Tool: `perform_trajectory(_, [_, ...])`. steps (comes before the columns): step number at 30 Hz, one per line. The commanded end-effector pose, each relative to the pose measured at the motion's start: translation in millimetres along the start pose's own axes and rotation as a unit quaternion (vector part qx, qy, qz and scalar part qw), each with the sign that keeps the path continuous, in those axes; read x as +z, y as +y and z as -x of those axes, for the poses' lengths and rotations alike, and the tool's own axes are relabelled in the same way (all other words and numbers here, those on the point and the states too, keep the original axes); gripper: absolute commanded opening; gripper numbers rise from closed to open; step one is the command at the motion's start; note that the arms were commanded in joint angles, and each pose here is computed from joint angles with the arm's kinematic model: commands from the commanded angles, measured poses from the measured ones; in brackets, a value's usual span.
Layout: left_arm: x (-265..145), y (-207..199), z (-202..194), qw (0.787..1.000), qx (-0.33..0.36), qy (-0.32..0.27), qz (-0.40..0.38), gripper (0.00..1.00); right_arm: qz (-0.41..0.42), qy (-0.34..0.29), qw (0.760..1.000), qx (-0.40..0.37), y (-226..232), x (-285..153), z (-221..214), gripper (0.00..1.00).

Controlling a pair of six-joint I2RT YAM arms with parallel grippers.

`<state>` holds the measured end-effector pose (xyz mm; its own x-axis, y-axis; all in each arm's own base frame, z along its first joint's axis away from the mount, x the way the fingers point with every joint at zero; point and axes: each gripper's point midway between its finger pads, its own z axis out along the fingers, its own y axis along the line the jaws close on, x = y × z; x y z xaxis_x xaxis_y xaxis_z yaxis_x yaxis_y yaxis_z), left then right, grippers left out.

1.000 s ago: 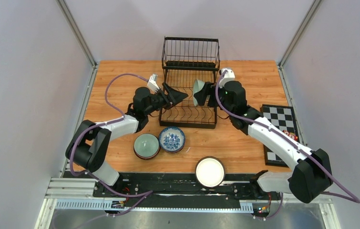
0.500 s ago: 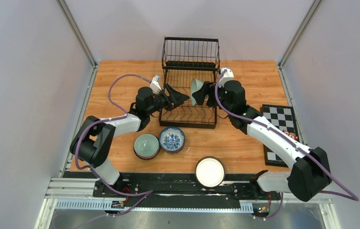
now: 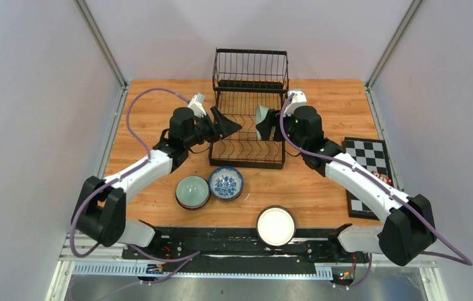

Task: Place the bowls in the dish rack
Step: Place the bowl in the dish rack.

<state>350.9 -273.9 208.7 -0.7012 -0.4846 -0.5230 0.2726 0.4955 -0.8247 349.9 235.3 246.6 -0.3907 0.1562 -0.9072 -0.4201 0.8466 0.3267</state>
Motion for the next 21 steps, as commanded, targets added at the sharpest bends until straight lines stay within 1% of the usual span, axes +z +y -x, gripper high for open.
perform_trajectory(1, [-31.3, 5.7, 12.5, 0.994, 0.074, -0.001, 0.081, 0.71, -0.014, -0.040, 0.998, -0.037, -3.5, 0.6, 33.4, 0.02])
perform_trajectory(5, [-63.2, -5.8, 24.3, 0.984, 0.134, -0.004, 0.114, 0.72, -0.045, -0.029, 0.996, -0.067, -15.0, 5.5, 27.0, 0.02])
perform_trajectory(10, [-101.2, -20.4, 33.2, 0.974, 0.184, -0.016, 0.133, 0.72, -0.082, -0.015, 0.991, -0.101, -28.8, 13.1, 19.2, 0.02])
perform_trajectory(12, [-114.1, -22.1, 33.1, 0.968, 0.204, -0.009, 0.144, 0.72, -0.092, -0.010, 0.989, -0.113, -32.2, 16.8, 16.2, 0.02])
perform_trajectory(15, [-132.8, -20.5, 32.9, 0.958, 0.234, -0.001, 0.165, 0.73, -0.105, 0.000, 0.987, -0.125, -37.8, 24.0, 10.8, 0.02])
perform_trajectory(21, [-159.2, -9.4, 42.1, 0.935, 0.286, -0.027, 0.205, 0.73, -0.122, 0.016, 0.983, -0.138, -44.3, 40.3, 0.1, 0.02])
